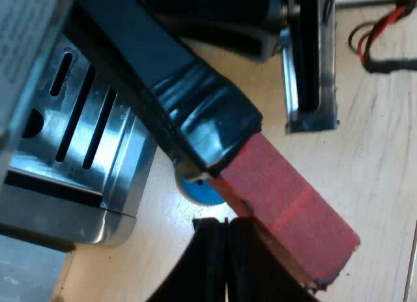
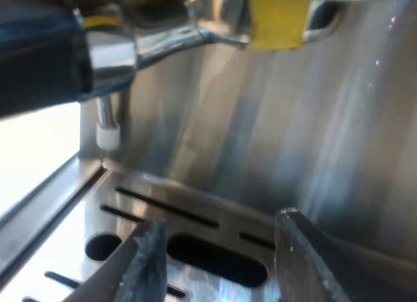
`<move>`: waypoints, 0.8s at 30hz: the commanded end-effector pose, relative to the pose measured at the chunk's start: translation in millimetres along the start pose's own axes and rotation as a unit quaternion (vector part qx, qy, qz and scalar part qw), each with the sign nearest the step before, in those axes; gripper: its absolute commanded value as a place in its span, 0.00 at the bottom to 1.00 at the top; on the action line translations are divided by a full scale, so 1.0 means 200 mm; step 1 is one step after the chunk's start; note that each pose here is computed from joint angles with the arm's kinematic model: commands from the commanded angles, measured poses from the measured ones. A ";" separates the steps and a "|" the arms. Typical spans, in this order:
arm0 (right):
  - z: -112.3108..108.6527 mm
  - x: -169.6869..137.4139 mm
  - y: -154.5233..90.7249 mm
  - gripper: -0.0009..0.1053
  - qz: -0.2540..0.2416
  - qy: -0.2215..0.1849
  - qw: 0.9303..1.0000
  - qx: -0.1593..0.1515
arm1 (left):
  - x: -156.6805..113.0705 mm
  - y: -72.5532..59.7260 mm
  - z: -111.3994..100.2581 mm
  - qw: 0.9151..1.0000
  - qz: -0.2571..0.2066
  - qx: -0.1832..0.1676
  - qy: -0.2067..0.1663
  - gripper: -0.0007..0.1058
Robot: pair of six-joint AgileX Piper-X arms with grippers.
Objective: Put the handle in the coffee machine
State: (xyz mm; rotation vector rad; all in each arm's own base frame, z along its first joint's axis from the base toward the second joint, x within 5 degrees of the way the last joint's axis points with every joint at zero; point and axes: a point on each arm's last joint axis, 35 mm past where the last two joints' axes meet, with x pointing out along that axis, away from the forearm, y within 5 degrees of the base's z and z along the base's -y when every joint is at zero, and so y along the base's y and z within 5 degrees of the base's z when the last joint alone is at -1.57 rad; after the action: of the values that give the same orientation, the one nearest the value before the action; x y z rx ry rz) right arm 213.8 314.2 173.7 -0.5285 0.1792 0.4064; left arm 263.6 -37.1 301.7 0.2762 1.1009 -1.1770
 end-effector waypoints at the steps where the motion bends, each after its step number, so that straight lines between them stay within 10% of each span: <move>1: 0.07 -0.12 -0.09 0.41 0.071 0.043 0.997 0.004 | 0.01 -0.05 0.01 0.999 -0.039 -0.001 -0.013 0.01; 24: 0.30 -0.55 -0.36 0.41 0.158 0.042 0.986 0.012 | 0.01 0.02 0.04 0.999 0.044 -0.020 -0.007 0.01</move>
State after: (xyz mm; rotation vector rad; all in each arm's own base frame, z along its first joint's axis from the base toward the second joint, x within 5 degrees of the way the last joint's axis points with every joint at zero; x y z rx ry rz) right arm 150.4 255.4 281.2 -0.4974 0.3563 0.6852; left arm 266.4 -40.4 303.8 0.3099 1.0794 -1.1382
